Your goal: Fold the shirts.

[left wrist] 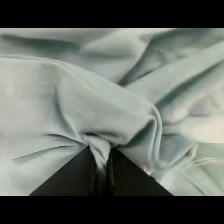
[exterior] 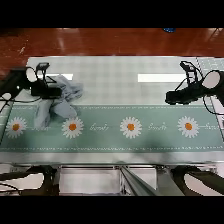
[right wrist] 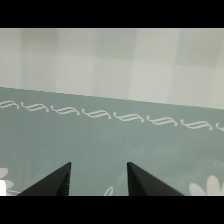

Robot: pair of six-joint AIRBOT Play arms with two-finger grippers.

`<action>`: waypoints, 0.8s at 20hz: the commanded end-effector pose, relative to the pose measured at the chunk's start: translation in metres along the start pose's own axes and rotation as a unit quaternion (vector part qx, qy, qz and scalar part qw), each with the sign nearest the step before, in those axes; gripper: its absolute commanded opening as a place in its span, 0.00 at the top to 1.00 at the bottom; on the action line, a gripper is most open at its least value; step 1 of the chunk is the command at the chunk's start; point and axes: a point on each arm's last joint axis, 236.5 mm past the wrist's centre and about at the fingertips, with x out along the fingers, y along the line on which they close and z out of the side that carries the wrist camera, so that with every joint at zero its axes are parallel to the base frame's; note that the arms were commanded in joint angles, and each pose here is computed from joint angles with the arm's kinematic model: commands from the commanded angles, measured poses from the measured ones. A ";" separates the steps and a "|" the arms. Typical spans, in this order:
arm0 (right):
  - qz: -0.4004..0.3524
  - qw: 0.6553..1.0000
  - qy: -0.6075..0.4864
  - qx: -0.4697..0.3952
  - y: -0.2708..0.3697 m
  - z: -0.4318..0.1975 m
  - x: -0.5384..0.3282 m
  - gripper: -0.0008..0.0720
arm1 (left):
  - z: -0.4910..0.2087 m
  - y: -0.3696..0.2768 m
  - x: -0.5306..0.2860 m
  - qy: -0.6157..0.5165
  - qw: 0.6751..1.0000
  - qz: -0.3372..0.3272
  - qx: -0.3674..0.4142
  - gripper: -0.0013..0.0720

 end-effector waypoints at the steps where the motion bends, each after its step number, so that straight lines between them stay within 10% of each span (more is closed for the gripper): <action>1: 0.008 1.000 -0.015 0.006 0.007 0.000 -0.018 0.43 | 0.070 -0.061 -0.093 -0.137 0.982 -0.132 -0.017 0.95; 6: 0.018 0.995 -0.100 -0.005 0.021 0.003 -0.084 0.43 | 0.129 -0.107 -0.312 -0.392 0.886 -0.248 0.001 0.95; 16: 0.035 0.961 -0.274 -0.025 0.045 -0.012 -0.203 0.43 | 0.050 -0.202 -0.568 -0.561 0.726 -0.379 0.125 0.95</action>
